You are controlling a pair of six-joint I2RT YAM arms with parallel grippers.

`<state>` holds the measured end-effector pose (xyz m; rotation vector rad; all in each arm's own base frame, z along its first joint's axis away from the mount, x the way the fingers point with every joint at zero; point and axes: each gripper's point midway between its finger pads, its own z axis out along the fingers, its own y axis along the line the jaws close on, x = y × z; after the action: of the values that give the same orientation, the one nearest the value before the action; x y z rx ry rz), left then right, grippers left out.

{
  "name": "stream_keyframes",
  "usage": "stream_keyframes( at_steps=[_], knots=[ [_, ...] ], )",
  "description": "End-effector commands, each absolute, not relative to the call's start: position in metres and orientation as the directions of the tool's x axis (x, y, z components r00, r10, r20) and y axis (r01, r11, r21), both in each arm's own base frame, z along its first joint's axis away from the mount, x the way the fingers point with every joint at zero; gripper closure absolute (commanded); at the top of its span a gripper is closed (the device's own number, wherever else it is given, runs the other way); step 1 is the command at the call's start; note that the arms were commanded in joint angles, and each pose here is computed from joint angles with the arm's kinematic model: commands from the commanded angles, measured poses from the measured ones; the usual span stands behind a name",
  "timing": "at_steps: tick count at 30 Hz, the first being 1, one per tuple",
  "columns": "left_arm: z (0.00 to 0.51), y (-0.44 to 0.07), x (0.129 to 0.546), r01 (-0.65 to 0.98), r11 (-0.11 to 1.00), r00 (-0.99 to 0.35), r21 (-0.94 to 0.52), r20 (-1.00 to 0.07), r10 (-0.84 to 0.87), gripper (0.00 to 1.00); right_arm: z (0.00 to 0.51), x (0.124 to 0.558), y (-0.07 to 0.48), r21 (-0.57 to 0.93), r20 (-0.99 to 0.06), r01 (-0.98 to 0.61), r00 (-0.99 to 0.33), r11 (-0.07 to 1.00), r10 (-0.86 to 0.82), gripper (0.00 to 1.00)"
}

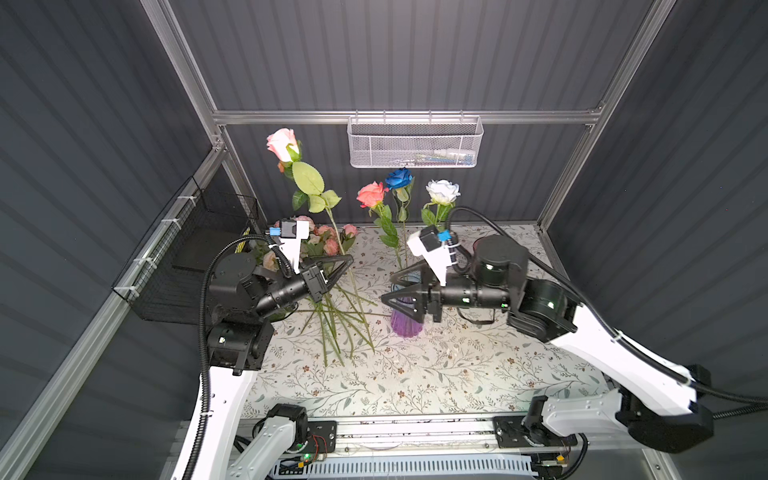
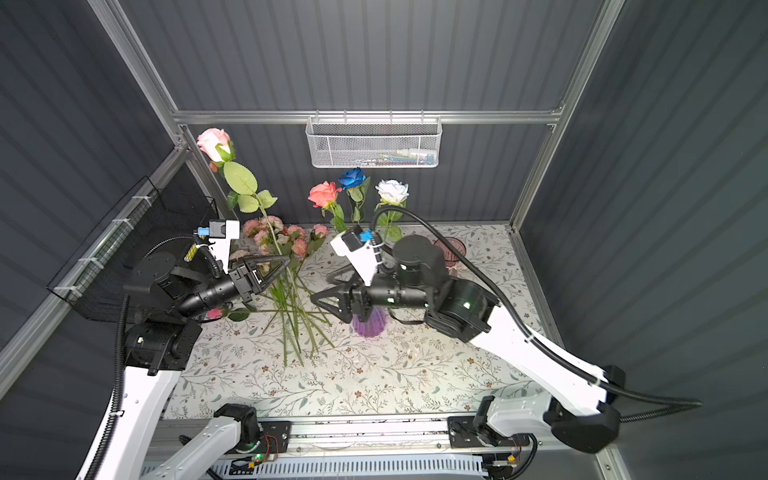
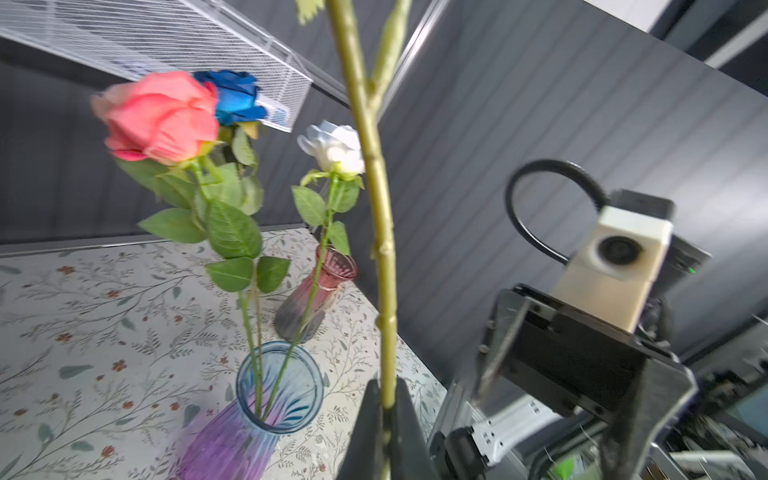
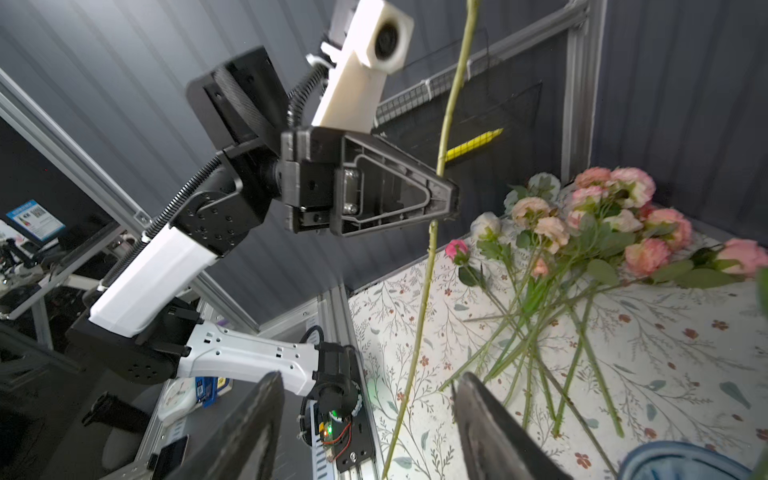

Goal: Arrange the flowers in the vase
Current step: 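Close the right gripper on the pink rose stem above the left gripper, then lower the pink rose into the blue-purple vase with the right gripper and open it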

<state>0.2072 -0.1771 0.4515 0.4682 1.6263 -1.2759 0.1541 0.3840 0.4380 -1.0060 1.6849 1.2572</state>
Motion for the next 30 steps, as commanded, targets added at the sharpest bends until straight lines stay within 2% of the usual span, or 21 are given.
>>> stream_keyframes(
  at_steps=[1, 4, 6, 9, 13, 14, 15, 16, 20, 21, 25, 30],
  knots=[
    [0.471, -0.185, 0.166, 0.888, 0.233, -0.352, -0.396, -0.913, -0.206, 1.0, 0.428, 0.143, 0.403, 0.324, -0.908, -0.934, -0.352, 0.15, -0.228, 0.33],
    [0.473, -0.185, 0.159, 0.9, 0.22, -0.338, -0.377, -0.92, -0.197, 1.0, 0.425, 0.145, 0.418, 0.319, -0.905, -0.937, -0.345, 0.139, -0.248, 0.34],
    [0.472, -0.186, 0.158, 0.901, 0.209, -0.344, -0.381, -0.919, -0.192, 1.0, 0.426, 0.145, 0.426, 0.323, -0.904, -0.939, -0.344, 0.12, -0.254, 0.39],
    [0.471, -0.187, 0.159, 0.899, 0.197, -0.355, -0.39, -0.915, -0.19, 1.0, 0.427, 0.145, 0.433, 0.323, -0.907, -0.941, -0.338, 0.101, -0.25, 0.55],
    [0.471, -0.186, 0.16, 0.896, 0.199, -0.358, -0.396, -0.911, -0.202, 0.99, 0.426, 0.147, 0.437, 0.322, -0.91, -0.941, -0.338, 0.106, -0.24, 0.89],
    [0.472, -0.186, 0.161, 0.893, 0.208, -0.358, -0.399, -0.91, -0.209, 0.81, 0.427, 0.148, 0.435, 0.32, -0.914, -0.942, -0.336, 0.105, -0.226, 0.97],
    [0.471, -0.184, 0.165, 0.885, 0.225, -0.363, -0.409, -0.906, -0.218, 0.55, 0.427, 0.147, 0.434, 0.32, -0.917, -0.941, -0.336, 0.107, -0.216, 1.0],
    [0.471, -0.183, 0.167, 0.879, 0.239, -0.363, -0.413, -0.904, -0.227, 0.39, 0.431, 0.148, 0.431, 0.311, -0.926, -0.944, -0.327, 0.112, -0.188, 1.0],
    [0.472, -0.18, 0.174, 0.862, 0.279, -0.356, -0.423, -0.898, -0.259, 0.03, 0.434, 0.154, 0.41, 0.281, -0.945, -0.943, -0.305, 0.18, -0.119, 1.0],
    [0.473, -0.178, 0.176, 0.857, 0.292, -0.352, -0.424, -0.897, -0.269, 0.0, 0.436, 0.159, 0.401, 0.27, -0.951, -0.936, -0.296, 0.224, -0.094, 1.0],
    [0.475, -0.171, 0.181, 0.833, 0.352, -0.328, -0.427, -0.893, -0.308, 0.0, 0.432, 0.173, 0.361, 0.215, -0.967, -0.905, -0.251, 0.368, -0.052, 1.0],
    [0.454, -0.154, 0.192, 0.753, 0.503, -0.281, -0.424, -0.899, -0.336, 0.0, 0.445, 0.197, 0.309, 0.073, -0.994, -0.819, -0.106, 0.57, -0.024, 1.0]
  ],
)
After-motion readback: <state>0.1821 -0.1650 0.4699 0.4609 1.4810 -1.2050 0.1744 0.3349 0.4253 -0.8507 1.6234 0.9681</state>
